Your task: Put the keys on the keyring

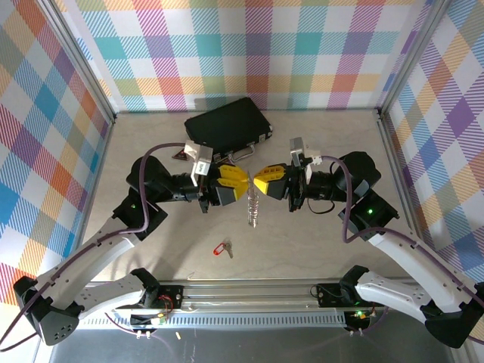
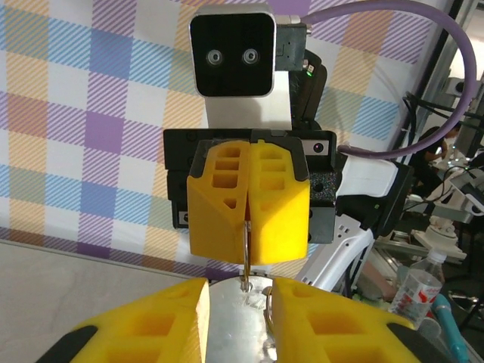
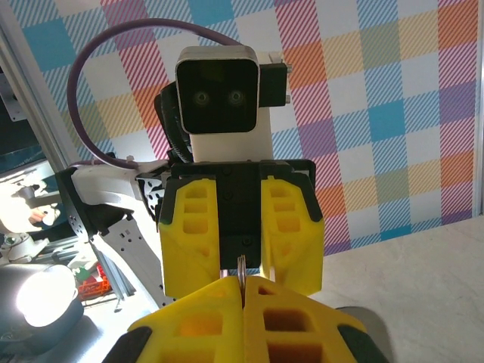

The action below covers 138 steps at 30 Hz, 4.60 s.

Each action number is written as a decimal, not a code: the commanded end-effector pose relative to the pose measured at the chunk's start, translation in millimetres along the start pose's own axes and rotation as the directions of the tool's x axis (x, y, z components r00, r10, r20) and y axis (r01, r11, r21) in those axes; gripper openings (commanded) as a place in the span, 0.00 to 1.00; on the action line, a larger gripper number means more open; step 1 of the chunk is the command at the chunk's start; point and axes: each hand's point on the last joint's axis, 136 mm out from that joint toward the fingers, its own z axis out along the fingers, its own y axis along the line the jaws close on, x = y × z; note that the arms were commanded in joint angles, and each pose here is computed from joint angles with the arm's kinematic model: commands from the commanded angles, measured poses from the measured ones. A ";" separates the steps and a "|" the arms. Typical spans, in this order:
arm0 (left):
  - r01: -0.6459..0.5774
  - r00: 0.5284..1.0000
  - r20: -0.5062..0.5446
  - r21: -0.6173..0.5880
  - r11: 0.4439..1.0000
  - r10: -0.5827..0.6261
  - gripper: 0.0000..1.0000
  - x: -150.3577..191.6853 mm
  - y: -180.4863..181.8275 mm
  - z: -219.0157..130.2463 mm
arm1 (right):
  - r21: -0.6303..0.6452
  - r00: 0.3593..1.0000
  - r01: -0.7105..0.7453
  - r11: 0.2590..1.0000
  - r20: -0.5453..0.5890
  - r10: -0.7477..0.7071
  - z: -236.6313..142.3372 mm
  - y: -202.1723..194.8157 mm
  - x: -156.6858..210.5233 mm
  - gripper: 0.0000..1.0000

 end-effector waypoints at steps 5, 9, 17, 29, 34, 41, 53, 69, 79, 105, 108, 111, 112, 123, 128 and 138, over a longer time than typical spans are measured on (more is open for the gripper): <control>-0.095 0.994 0.053 0.060 0.994 0.092 0.26 -22.4 -19.8 4.4 | -0.050 0.999 0.031 0.998 0.032 -0.030 -1.3 13.0 -8.6 0.00; -0.098 0.994 0.057 0.064 0.993 0.095 0.24 -22.9 -21.1 4.8 | -0.054 0.999 0.034 0.998 0.028 -0.032 -1.5 14.0 -8.3 0.00; -0.109 0.993 0.062 0.061 0.992 0.105 0.18 -24.4 -21.6 4.7 | -0.068 0.999 0.035 0.997 0.020 -0.033 -1.0 16.1 -7.3 0.00; -0.117 0.992 0.061 0.055 0.992 0.113 0.00 -22.9 -21.4 3.5 | -0.081 0.999 0.033 0.996 0.014 -0.032 0.5 16.4 -6.1 0.00; -0.130 0.991 0.050 0.045 0.990 0.128 0.00 -19.8 -21.6 1.6 | -0.065 1.000 0.030 0.997 -0.006 -0.031 -0.1 13.5 0.1 0.00; -0.162 0.987 -0.006 0.017 0.987 0.162 0.00 -8.8 -18.3 -1.3 | -0.049 0.999 0.031 0.998 -0.032 -0.032 -1.0 10.2 8.4 0.00; -0.196 0.979 -0.066 -0.004 0.981 0.195 0.00 1.2 -15.9 -4.9 | 0.018 0.993 0.068 0.998 -0.099 -0.066 -10.0 8.1 13.8 0.32; -0.342 0.848 -0.470 -0.138 0.930 0.242 0.00 60.1 25.6 -27.9 | 0.106 0.893 0.225 0.969 -0.419 -0.161 -27.1 -13.6 49.2 0.44; -0.385 0.798 -0.539 -0.109 0.916 0.271 0.00 71.1 27.0 -32.2 | 0.050 0.874 0.219 0.974 -0.455 -0.173 -13.5 -21.4 66.4 0.41; -0.357 0.812 -0.511 -0.056 0.932 0.281 0.00 72.8 15.1 -28.0 | -0.055 0.854 0.156 0.986 -0.495 -0.163 17.1 -22.5 90.5 0.35; -0.356 0.812 -0.511 -0.052 0.933 0.281 0.00 73.0 14.2 -27.4 | -0.055 0.851 0.159 0.986 -0.498 -0.165 19.1 -23.5 91.7 0.32; -0.356 0.813 -0.509 -0.051 0.933 0.282 0.00 72.7 13.3 -27.9 | -0.058 0.847 0.161 0.985 -0.504 -0.168 20.6 -23.7 94.0 0.26; -0.355 0.813 -0.510 -0.050 0.934 0.282 0.00 72.8 13.1 -27.7 | -0.058 0.847 0.161 0.985 -0.505 -0.168 21.1 -23.9 94.3 0.24; -0.352 0.811 -0.515 -0.050 0.934 0.278 0.00 75.8 14.7 -27.4 | -0.046 0.842 0.185 0.982 -0.508 -0.182 22.7 -25.5 96.9 0.00; -0.331 0.831 -0.496 -0.076 0.940 0.253 0.12 75.9 13.7 -28.6 | -0.024 0.870 0.213 0.977 -0.449 -0.201 20.8 -23.5 88.1 0.00; -0.256 0.932 -0.300 -0.146 0.956 0.204 0.47 52.4 2.5 -29.9 | -0.023 0.920 0.208 0.978 -0.336 -0.204 17.3 -10.0 70.3 0.00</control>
